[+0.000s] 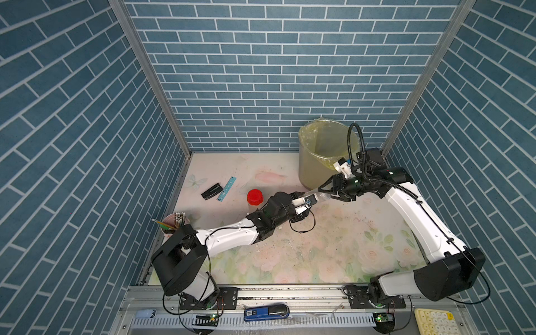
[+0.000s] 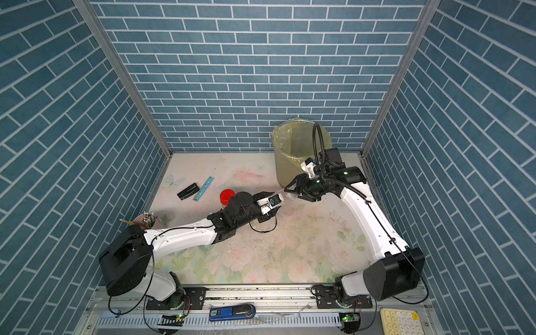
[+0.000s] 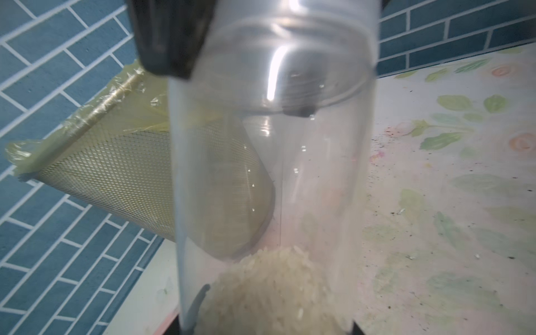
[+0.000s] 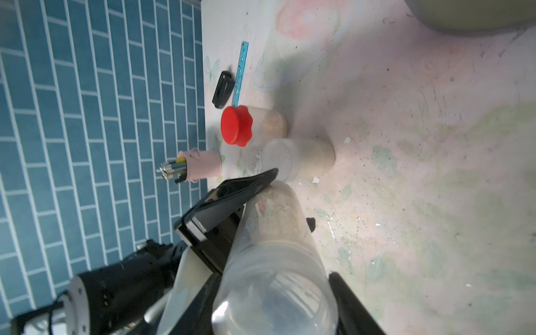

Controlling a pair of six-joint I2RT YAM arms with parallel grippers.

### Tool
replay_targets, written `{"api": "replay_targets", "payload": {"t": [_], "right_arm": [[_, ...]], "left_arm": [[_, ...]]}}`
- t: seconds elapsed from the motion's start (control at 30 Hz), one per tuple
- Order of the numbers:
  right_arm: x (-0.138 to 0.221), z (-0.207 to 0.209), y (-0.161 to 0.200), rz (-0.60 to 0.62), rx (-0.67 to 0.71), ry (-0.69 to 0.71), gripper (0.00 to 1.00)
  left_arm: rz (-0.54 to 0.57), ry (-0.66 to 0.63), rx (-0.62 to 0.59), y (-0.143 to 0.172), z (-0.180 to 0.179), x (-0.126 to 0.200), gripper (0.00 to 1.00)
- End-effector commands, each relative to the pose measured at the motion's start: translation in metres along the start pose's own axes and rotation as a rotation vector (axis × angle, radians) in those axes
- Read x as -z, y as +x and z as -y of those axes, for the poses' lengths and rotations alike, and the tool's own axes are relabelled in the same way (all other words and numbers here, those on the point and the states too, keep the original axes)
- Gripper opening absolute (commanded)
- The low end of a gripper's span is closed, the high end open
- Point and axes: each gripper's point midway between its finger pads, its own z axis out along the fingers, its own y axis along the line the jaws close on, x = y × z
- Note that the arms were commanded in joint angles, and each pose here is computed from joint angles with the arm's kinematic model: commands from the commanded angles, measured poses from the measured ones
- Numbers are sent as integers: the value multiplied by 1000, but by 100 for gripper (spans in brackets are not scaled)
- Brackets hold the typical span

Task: Empty moldy rice from jars
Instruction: Unscrew the lid from the jar.

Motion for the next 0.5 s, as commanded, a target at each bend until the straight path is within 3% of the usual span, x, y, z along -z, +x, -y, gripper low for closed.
{"api": "replay_targets", "payload": {"t": [0.0,0.17,0.27,0.47], "right_arm": [[0,-5,25,-121,460,-42,25],[-8,34,31,-176,746,82,24],[-10,31,21,-153,812,41,28],[-9,28,11,-167,788,36,55]], "left_arm": [[151,124,69,-39,13,4,29],[164,147,93,-39,14,2,29],[168,150,93,-40,15,2,29],[146,125,97,-32,12,0,28]]}}
